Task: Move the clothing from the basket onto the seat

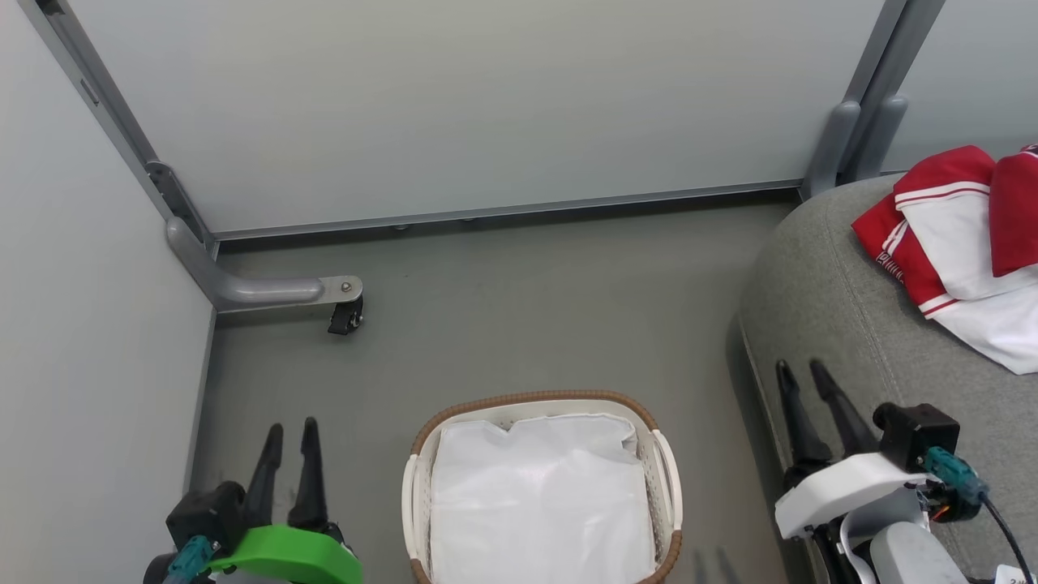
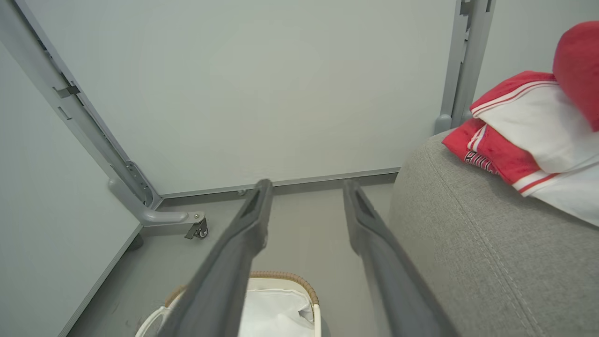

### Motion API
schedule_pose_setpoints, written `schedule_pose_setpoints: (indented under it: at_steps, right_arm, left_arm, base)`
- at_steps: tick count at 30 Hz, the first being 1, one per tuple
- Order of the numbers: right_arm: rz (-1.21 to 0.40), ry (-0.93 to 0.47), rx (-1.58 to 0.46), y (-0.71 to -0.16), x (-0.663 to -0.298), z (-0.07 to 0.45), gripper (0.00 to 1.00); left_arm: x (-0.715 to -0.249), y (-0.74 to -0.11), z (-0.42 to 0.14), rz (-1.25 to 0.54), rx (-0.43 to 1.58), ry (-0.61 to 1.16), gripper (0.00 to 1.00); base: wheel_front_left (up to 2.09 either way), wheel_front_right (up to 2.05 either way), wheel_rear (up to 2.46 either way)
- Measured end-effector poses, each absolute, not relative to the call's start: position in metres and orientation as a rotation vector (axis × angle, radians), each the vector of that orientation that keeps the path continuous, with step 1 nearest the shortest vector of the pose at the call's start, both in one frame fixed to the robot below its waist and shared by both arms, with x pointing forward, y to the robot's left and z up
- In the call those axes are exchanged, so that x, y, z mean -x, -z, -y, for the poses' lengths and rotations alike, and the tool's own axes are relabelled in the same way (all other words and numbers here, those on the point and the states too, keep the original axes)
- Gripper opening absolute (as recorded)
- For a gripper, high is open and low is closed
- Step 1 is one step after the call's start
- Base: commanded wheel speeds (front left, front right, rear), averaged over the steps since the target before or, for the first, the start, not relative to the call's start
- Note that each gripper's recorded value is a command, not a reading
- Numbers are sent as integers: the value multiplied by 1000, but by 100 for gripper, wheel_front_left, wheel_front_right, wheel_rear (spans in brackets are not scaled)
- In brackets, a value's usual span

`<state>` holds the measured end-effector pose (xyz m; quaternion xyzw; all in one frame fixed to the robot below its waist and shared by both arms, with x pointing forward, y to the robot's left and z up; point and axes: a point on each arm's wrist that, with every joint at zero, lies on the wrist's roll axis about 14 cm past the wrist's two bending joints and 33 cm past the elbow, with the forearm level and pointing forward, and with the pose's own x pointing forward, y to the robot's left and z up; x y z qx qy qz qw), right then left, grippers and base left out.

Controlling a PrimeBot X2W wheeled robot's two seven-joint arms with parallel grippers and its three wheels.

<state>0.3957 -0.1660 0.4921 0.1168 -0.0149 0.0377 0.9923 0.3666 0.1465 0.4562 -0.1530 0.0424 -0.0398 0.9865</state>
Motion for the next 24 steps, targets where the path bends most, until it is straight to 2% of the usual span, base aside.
schedule_pose_setpoints:
  at_steps: [4, 24]
  right_arm:
    - [-26, -63, -258, -475, -389, 166, 0]
    - [-47, 20, -586, -478, -390, 181, 0]
  left_arm:
    - [-364, -447, -148, -119, 325, 68, 0]
    - [-366, -447, -167, -155, 634, -34, 0]
  base:
    - [0, 0, 0]
    - [0, 0, 0]
